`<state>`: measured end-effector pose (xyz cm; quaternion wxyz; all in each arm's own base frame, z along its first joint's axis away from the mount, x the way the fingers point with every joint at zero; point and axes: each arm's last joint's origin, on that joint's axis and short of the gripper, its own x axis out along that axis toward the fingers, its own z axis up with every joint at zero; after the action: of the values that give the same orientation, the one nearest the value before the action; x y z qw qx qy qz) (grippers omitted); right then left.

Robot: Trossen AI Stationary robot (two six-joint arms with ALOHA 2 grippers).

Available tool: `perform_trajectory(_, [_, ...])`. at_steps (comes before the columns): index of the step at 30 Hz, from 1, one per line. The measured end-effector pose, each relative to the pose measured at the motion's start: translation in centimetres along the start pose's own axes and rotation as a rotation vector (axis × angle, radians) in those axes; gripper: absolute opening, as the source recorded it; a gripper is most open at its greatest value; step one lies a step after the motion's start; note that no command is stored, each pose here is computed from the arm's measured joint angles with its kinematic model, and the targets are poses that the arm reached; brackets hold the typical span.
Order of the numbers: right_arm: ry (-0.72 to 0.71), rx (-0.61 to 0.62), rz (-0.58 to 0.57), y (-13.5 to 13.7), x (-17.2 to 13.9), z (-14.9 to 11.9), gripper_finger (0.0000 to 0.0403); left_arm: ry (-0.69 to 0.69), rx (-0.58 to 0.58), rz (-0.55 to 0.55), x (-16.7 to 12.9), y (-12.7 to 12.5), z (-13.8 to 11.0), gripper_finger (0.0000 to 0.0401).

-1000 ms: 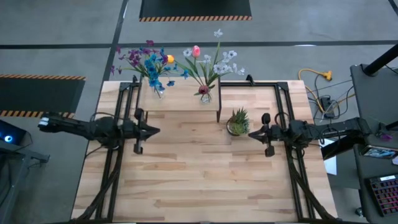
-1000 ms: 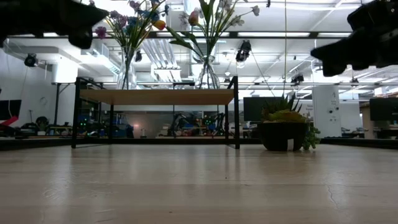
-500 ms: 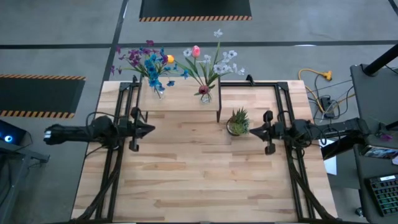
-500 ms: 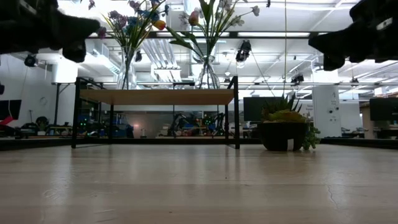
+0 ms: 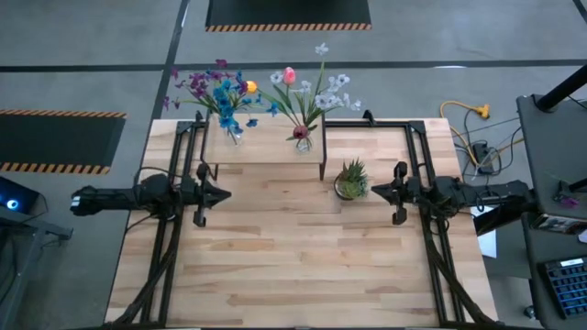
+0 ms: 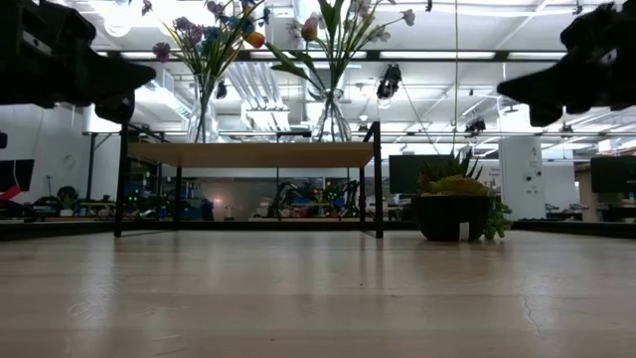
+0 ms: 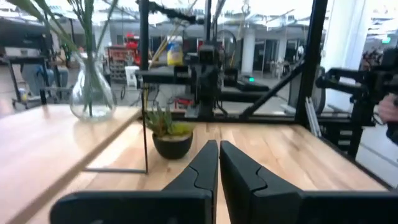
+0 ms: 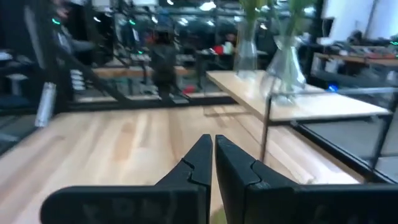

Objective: Pick and place flowers into a vace then onto a shelf
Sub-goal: Return to Home Position

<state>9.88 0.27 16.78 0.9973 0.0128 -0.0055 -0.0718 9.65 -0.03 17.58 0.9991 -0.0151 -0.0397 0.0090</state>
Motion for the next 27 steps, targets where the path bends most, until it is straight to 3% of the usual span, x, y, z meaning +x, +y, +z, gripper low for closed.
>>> perform_trajectory(3, [-0.032,0.000,0.050,0.10,-0.29,0.44,0.0013,0.010,-0.017,0.000,0.04,0.01,-0.31,0.0000])
perform_trajectory(19, [0.023,-0.089,0.058,0.14,-0.15,0.17,0.0013,0.018,-0.025,-0.015,0.18,-0.04,-0.36,0.0000])
perform_trajectory(27, [0.016,-0.071,0.058,0.15,-0.13,0.25,0.0013,0.032,-0.033,-0.013,0.26,-0.04,-0.47,0.0000])
